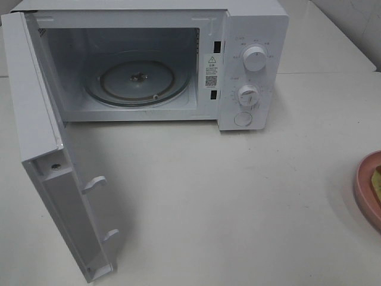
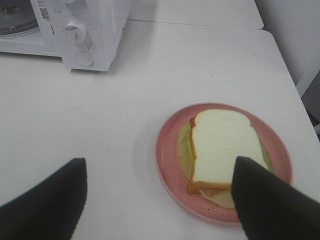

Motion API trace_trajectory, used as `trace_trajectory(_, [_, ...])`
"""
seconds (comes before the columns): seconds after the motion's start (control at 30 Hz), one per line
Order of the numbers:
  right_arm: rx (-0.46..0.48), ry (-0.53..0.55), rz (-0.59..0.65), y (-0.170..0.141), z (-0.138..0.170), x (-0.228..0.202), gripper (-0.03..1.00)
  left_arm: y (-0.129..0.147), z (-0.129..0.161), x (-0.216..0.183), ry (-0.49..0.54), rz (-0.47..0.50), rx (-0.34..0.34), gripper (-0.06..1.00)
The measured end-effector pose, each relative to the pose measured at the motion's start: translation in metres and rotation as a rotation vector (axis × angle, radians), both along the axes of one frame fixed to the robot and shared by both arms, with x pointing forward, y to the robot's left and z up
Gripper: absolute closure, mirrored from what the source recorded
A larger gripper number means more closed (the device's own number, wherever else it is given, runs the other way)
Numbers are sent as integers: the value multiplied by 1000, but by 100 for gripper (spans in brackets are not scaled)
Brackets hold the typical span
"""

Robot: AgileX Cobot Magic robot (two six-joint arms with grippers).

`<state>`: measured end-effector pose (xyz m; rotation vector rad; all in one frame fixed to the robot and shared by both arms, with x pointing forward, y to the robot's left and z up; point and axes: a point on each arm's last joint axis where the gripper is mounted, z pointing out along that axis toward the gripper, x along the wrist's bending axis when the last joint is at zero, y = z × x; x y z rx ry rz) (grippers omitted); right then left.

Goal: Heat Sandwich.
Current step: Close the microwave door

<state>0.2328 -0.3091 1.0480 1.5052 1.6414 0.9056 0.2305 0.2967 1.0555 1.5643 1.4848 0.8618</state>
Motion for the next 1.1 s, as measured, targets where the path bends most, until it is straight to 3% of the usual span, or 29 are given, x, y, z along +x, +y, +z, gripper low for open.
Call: trace_trajectory(1.1, [3, 0, 0, 0, 0, 0, 21, 0, 0, 0, 0, 0, 0, -3])
